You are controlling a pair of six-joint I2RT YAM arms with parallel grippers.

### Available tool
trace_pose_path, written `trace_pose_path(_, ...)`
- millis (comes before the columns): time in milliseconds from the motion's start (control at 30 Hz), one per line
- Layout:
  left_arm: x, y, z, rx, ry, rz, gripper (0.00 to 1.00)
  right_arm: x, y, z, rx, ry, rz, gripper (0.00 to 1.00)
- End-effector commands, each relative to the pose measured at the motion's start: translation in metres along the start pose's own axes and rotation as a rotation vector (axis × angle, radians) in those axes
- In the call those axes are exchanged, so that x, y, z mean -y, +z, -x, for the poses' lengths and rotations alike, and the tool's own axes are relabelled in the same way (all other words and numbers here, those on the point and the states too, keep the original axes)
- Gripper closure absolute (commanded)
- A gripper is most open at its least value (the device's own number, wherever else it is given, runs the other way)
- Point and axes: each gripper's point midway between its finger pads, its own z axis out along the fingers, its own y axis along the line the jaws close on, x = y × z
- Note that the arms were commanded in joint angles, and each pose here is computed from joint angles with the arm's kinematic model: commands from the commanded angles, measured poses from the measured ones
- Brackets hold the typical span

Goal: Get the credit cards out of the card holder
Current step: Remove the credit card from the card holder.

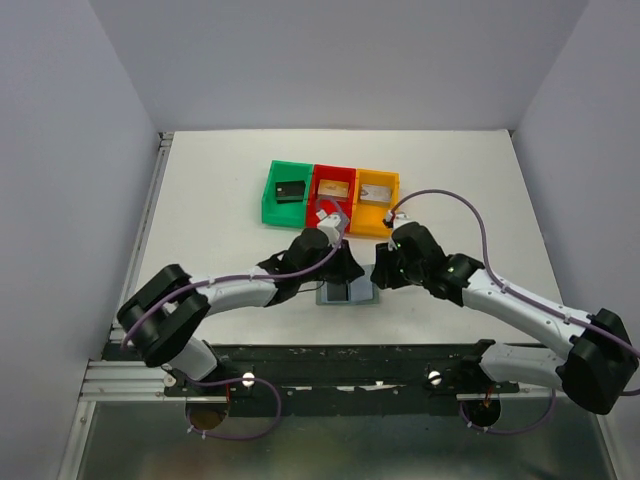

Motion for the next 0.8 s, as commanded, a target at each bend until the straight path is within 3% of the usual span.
trace_pose_path(0, -0.011, -0.038, 0.038, 0.191, 0.021, 0.107, 0.71, -0.023, -0.008, 0.013, 0.03, -0.01, 0.12, 0.58)
trace_pose_path(267, -0.057, -0.087, 0.024, 0.277, -0.039, 0.292, 0.7, -0.075, 0.004, 0.024, -0.038, 0.003, 0.328, 0.63)
trace_pose_path(567, -0.079, -0.082, -0.013, 0.21, -0.094, 0.288, 0.95, -0.084, 0.054, 0.0, -0.152, 0.134, 0.327, 0.68)
trace_pose_path(767, -0.072, -0.073, -0.015, 0.19, -0.096, 0.239, 1.0, -0.07, 0.071, -0.015, -0.167, 0.192, 0.267, 0.68)
